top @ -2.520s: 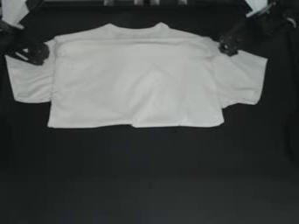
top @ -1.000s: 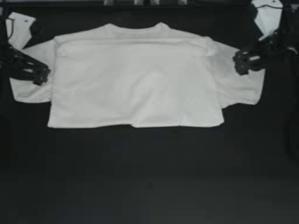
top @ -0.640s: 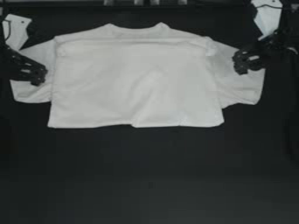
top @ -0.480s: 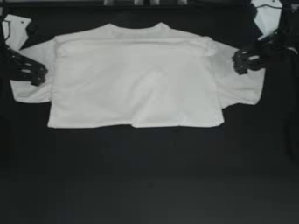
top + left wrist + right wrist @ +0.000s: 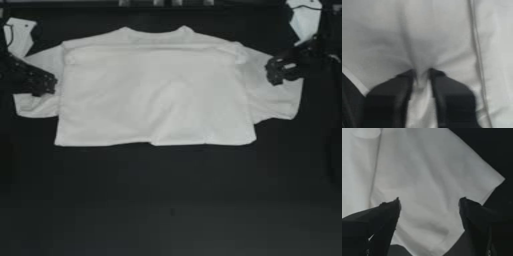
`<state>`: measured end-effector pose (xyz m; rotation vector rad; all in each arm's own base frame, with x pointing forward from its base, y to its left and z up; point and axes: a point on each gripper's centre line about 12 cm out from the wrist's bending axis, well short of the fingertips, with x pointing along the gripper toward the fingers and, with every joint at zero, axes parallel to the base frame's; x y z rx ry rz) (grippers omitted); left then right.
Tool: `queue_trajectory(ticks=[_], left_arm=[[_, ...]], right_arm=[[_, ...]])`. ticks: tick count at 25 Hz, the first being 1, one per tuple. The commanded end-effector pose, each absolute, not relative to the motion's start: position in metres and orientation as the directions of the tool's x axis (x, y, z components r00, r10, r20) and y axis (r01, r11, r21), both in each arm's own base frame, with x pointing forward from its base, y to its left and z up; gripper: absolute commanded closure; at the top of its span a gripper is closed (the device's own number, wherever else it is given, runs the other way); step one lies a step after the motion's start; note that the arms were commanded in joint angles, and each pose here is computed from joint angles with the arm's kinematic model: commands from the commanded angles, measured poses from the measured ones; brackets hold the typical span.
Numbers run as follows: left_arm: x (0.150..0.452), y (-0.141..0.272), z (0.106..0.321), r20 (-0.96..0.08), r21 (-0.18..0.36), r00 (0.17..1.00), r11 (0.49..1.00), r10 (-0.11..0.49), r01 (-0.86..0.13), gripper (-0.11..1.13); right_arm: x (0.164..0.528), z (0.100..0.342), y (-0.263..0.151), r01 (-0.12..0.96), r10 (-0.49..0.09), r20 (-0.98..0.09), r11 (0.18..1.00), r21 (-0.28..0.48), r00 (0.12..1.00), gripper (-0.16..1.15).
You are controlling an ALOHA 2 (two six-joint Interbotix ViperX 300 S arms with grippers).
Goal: Fold shirt
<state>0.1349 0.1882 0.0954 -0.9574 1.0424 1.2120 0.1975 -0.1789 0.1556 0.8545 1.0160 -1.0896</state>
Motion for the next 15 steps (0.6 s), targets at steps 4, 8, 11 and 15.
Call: queue_trajectory(ticks=[4, 8, 11, 15], left_arm=[[0.135, 0.186, 0.092, -0.971, -0.007, 0.036, 0.126, 0.236, -0.992, 1.01], [0.143, 0.188, 0.099, -0.968, -0.006, 0.048, 0.165, 0.247, -0.986, 0.99], [0.151, 0.191, 0.111, -0.96, -0.019, 0.069, 0.185, 0.271, -0.983, 0.98], [0.162, 0.195, 0.131, -0.946, -0.031, 0.097, 0.212, 0.309, -0.977, 0.98]], right_arm=[[0.203, 0.168, -0.182, 0.96, -0.32, -0.931, 0.266, 0.088, 0.174, 0.04], [0.204, 0.167, -0.18, 0.958, -0.315, -0.933, 0.272, 0.088, 0.175, 0.09], [0.203, 0.166, -0.178, 0.959, -0.307, -0.936, 0.268, 0.089, 0.172, 0.1], [0.201, 0.159, -0.176, 0.962, -0.286, -0.946, 0.26, 0.079, 0.155, 0.1]])
